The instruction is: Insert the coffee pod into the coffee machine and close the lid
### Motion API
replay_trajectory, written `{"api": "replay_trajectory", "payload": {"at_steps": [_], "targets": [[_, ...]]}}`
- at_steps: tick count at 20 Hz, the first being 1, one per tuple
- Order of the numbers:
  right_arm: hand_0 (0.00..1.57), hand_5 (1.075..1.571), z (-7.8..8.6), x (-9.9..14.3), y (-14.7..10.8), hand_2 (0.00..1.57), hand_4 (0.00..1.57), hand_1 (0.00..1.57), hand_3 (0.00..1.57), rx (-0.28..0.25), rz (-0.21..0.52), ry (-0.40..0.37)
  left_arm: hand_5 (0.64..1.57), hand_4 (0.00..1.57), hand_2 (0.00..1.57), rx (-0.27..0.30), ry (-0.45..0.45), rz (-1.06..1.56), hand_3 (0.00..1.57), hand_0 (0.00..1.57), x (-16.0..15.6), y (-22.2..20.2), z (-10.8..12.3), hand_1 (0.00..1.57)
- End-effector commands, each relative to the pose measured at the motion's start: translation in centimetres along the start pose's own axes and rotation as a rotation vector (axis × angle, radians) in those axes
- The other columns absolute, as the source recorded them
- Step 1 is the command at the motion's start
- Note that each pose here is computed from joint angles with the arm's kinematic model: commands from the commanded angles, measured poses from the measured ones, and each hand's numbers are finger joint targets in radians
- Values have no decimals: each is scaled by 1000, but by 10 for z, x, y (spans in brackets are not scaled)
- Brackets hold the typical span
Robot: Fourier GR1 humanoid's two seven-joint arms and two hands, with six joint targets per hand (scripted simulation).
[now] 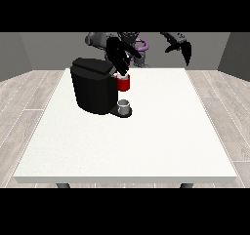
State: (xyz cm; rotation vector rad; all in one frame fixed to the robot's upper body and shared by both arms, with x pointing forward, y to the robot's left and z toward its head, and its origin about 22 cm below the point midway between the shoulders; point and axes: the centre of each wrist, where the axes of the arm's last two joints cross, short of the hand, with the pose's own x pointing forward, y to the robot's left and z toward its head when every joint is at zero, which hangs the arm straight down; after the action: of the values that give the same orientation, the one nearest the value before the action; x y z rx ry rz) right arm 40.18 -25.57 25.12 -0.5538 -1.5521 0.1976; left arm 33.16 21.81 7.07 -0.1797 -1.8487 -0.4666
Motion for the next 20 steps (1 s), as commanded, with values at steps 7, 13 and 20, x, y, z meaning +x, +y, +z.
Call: {"api": "replay_trajectory", "payload": {"at_steps": [7, 13, 20], "targets": [[0, 1571, 17, 83, 21, 0, 0, 0, 0, 107, -105, -441, 1571, 297, 0, -86, -98, -25, 0, 0, 35, -16, -37, 0], [0, 1571, 5, 74, 53, 0, 133, 0, 0, 119, -127, -460, 1571, 341, 0, -135, -147, -30, 0, 0, 48, -25, -37, 0], [0, 1571, 1, 84, 77, 0, 0, 0, 0, 199, -155, -507, 1571, 266, 0, -94, -88, -34, 0, 0, 41, -26, -31, 0]]}}
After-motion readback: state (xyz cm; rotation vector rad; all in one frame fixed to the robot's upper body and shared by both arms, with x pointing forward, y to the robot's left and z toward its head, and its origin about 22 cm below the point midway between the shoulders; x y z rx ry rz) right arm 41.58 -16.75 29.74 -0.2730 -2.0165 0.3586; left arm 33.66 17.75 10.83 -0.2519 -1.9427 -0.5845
